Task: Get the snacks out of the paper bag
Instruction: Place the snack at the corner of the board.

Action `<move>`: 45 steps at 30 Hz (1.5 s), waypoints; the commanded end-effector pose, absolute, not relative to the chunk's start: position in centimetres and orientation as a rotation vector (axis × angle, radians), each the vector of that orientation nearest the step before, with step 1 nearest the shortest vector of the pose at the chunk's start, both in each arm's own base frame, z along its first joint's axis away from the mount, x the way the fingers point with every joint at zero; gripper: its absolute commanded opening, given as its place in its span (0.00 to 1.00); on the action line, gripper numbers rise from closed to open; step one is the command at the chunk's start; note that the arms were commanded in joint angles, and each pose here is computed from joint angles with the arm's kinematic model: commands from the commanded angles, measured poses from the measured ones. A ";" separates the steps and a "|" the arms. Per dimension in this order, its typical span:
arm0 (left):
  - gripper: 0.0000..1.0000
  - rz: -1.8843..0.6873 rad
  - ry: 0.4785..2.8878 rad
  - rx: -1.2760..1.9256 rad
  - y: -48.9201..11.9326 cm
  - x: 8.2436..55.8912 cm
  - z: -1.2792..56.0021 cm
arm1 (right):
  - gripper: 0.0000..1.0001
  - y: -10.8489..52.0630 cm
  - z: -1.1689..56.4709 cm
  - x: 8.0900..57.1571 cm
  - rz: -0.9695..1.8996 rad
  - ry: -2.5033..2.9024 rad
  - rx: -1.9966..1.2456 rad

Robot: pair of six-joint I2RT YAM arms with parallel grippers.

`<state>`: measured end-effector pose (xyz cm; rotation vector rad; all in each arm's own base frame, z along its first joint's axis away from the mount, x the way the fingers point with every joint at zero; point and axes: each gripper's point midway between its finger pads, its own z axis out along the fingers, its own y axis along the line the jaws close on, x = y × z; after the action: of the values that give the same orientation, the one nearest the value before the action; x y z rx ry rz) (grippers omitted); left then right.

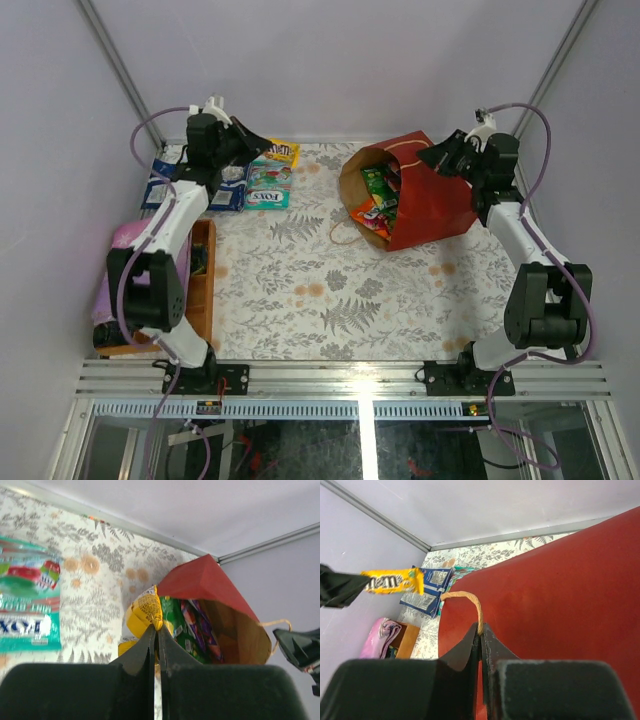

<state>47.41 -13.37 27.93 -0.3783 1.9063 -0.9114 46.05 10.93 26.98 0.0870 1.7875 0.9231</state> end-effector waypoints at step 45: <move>0.83 -0.494 1.981 -0.591 7.9 69.8 10.0 | 0.00 14.5 31.9 43.4 0.983 1.709 -0.105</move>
<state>69.98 5.84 5.02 -0.6540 2.0274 -0.6290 44.01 13.79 27.29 -0.0024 1.8126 1.0111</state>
